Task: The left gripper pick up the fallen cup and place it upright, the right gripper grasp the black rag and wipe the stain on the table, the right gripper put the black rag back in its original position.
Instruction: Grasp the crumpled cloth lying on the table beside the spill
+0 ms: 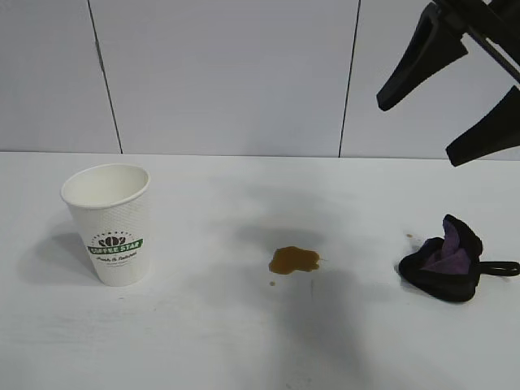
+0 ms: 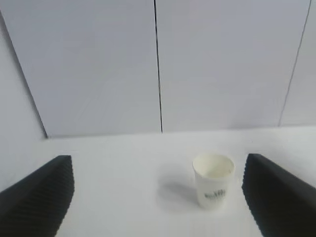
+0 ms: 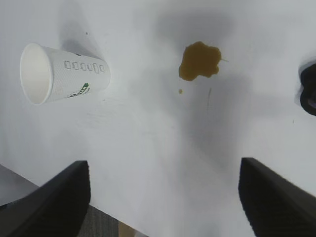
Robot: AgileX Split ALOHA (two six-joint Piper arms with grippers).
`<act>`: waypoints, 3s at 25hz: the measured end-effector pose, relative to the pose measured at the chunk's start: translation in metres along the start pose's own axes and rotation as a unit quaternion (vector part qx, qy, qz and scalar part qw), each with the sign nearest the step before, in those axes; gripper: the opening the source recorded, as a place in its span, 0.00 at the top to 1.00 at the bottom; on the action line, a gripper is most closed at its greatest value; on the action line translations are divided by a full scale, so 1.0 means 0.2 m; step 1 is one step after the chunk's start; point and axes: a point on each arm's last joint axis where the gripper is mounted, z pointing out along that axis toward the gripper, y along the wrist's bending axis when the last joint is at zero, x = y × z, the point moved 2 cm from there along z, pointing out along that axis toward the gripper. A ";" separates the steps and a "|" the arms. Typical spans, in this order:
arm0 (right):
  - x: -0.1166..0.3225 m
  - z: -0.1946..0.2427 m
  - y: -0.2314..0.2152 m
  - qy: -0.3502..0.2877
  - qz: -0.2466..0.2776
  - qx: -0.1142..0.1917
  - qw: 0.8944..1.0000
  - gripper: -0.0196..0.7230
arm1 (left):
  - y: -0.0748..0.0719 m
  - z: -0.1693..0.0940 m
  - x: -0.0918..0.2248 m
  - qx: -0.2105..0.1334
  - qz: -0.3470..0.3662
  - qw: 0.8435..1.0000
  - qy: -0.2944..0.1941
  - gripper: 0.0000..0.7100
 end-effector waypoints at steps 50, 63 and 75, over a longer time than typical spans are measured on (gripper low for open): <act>-0.05 0.41 -0.49 0.086 -0.004 0.213 0.973 0.24 | 0.13 0.41 0.41 0.052 0.007 0.987 0.153 0.07; -0.04 0.58 -0.62 0.097 0.005 0.234 0.967 0.38 | 0.13 0.41 0.41 0.052 0.007 0.987 0.152 0.07; -0.11 0.52 -0.47 0.093 0.016 0.202 0.975 0.87 | 0.13 0.41 0.41 0.052 0.006 0.987 0.152 0.07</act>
